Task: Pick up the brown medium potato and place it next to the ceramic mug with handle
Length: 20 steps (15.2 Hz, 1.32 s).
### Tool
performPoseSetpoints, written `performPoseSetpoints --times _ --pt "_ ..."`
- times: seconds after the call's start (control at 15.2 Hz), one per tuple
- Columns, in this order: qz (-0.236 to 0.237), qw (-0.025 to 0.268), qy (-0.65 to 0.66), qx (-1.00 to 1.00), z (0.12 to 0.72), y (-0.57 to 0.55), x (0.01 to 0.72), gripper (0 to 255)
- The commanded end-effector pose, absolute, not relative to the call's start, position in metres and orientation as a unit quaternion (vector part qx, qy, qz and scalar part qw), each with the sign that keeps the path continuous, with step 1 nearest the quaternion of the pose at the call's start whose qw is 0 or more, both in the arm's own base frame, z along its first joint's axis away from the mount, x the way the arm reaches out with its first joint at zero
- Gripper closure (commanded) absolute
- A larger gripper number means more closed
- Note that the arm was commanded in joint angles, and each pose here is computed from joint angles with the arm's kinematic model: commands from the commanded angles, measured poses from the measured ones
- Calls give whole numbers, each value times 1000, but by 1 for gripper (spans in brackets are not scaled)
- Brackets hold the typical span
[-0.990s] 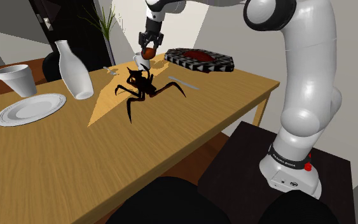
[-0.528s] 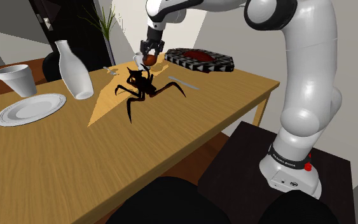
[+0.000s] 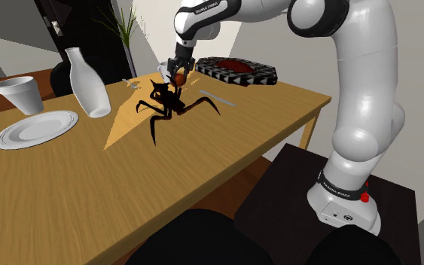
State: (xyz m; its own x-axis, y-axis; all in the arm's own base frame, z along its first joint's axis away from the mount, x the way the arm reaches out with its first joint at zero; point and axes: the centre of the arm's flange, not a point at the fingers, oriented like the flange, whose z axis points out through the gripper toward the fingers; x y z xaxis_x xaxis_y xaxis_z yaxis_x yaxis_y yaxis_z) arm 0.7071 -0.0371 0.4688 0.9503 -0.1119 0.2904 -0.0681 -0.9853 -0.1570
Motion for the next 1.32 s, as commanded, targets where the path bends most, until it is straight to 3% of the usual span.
performPoseSetpoints --times 0.0,0.53,0.59,0.92,1.25 --pt "-151 73 46 -985 458 -37 706 255" --pt "-151 73 46 -985 455 -37 706 255" --pt "-151 73 46 -985 455 -37 706 0" --pt "-151 73 46 -985 455 -37 706 0" --pt "-151 73 46 -985 502 -44 691 0"
